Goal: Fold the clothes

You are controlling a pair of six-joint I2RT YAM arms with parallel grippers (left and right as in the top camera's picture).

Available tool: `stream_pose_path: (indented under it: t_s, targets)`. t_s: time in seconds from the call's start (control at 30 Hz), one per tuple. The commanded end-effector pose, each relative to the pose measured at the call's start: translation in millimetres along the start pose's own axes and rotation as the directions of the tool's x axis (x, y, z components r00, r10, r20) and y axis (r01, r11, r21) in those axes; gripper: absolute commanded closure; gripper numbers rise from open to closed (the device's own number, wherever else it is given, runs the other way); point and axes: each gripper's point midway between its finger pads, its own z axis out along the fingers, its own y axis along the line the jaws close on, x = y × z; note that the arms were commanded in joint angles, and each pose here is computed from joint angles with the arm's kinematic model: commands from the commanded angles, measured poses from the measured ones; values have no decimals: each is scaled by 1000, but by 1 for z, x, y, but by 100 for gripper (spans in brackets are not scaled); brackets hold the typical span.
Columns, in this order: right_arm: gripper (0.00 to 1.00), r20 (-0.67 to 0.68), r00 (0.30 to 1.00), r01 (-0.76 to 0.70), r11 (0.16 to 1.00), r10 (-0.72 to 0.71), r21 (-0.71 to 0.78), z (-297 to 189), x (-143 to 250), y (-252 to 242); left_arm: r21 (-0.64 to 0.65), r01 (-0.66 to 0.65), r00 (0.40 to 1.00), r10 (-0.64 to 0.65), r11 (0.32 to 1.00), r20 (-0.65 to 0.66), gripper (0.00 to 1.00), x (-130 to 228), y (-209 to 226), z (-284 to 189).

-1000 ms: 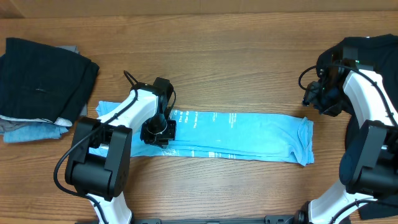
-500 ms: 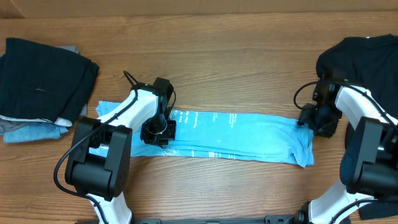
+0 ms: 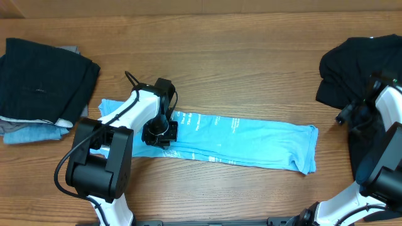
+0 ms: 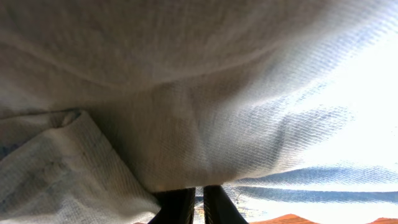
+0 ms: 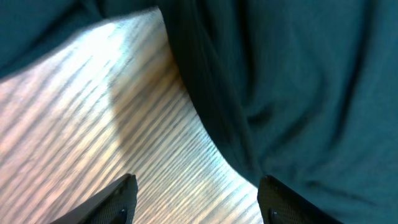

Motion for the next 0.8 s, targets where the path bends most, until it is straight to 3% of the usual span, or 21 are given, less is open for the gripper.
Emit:
stream_pose_path:
  t_s: [0.0, 0.03, 0.13, 0.17, 0.2, 0.23, 0.27, 0.43, 0.57, 0.77]
  targets:
    - [34, 6, 1000, 19, 997, -19, -72, -24, -8, 14, -168, 46, 999, -48, 985, -4, 89, -3, 40, 22]
    - [34, -20, 998, 62, 987, -66, -149, -30, -3, 27, -168, 46, 999, -48, 985, -4, 89, -3, 40, 22]
    - [35, -57, 948, 248, 839, -314, -484, -53, 29, 76, -166, 47, 999, -47, 985, 0, 88, -4, 40, 22]
    - [43, -57, 937, 263, 806, -343, -530, -58, 35, 82, -165, 47, 999, -47, 985, 3, 87, -5, 39, 22]
    - [59, -57, 933, 265, 787, -354, -557, -61, 37, 86, -163, 47, 999, -47, 985, 4, 87, -5, 39, 22]
    - [84, -47, 923, 280, 749, -382, -600, -66, 42, 92, -150, 47, 999, -48, 988, 3, 87, -5, 37, 22]
    - [96, -32, 912, 297, 709, -410, -639, -71, 46, 98, -136, 48, 999, -48, 990, 3, 87, -6, 34, 23]
    - [96, -34, 897, 304, 670, -441, -677, -67, 58, 105, -22, 43, 998, -42, 999, 49, 87, -25, 11, 10]
    - [96, -56, 862, 323, 630, -504, -706, -62, 85, 122, 162, -11, 988, -15, 987, 155, 77, -60, -31, -37]
    - [96, -36, 747, 497, 593, -664, -633, -60, 129, 155, 206, -53, 958, -9, 977, 287, 57, -93, -42, -114]
